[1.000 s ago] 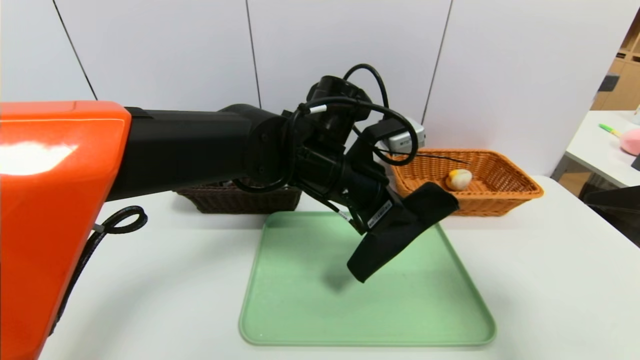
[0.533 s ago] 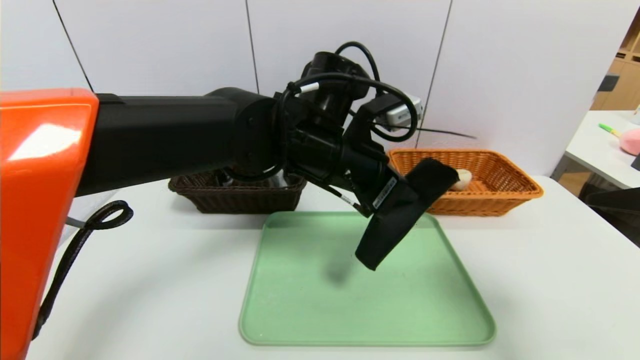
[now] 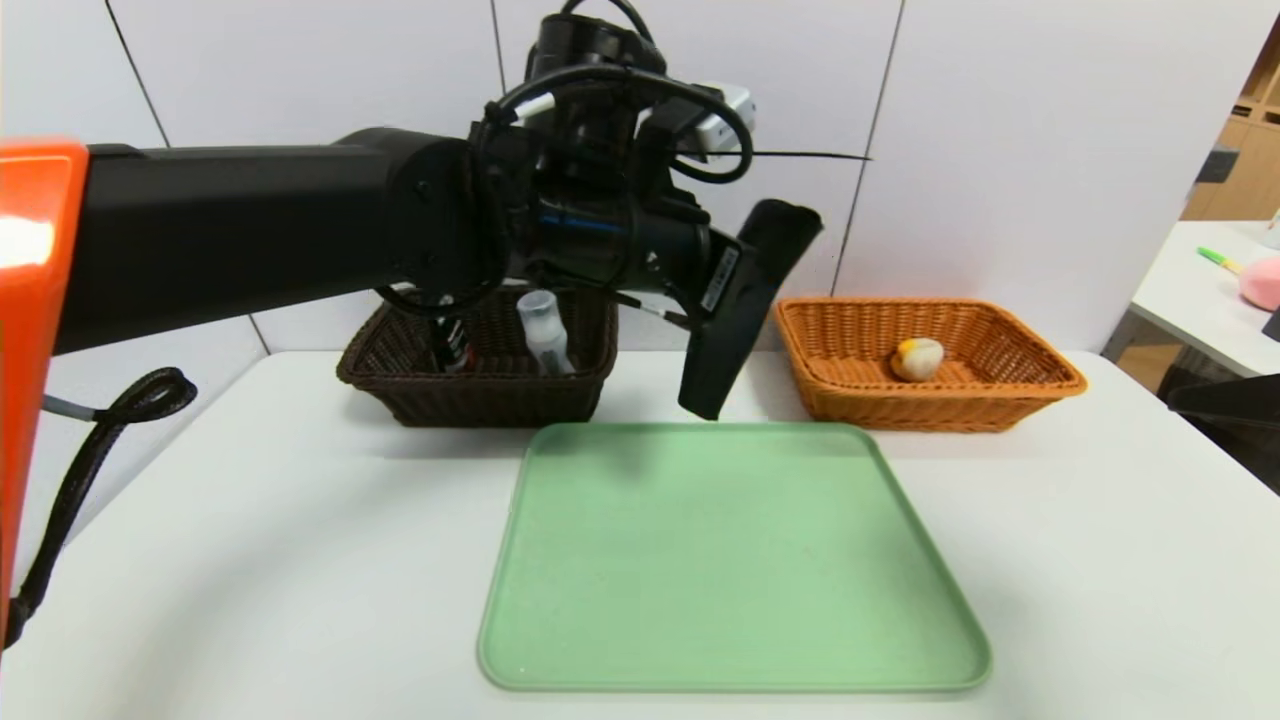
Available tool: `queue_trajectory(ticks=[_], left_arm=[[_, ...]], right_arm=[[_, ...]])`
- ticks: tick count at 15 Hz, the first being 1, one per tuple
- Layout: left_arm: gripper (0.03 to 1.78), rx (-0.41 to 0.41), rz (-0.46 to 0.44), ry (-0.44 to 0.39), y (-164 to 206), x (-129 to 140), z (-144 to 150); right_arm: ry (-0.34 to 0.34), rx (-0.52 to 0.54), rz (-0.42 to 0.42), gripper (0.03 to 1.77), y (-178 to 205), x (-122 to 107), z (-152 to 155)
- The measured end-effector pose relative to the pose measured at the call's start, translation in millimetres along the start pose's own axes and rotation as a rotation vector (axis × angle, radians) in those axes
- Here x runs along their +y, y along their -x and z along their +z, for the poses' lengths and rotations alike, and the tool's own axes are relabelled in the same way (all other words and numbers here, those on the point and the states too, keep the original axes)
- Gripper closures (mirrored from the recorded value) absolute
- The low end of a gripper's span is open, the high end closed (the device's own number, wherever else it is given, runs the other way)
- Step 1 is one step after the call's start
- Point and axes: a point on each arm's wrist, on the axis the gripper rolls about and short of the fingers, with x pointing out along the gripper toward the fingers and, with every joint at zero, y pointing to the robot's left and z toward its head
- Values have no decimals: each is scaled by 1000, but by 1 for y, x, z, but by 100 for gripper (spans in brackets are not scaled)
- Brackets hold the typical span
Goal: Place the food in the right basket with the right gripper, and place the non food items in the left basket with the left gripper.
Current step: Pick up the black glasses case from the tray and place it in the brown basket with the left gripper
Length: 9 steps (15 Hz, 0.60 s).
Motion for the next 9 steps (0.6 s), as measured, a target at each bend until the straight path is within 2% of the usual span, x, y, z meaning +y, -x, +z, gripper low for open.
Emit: queue_trajectory(ticks=[3,9], left_arm=[[149,-36,106,42,20,13,12],[149,-198,368,49,76,36,47]], right_arm=[[-3,8,-2,10,-1,-1,-1],[-8,34,-8,10,-4,-3,-10]])
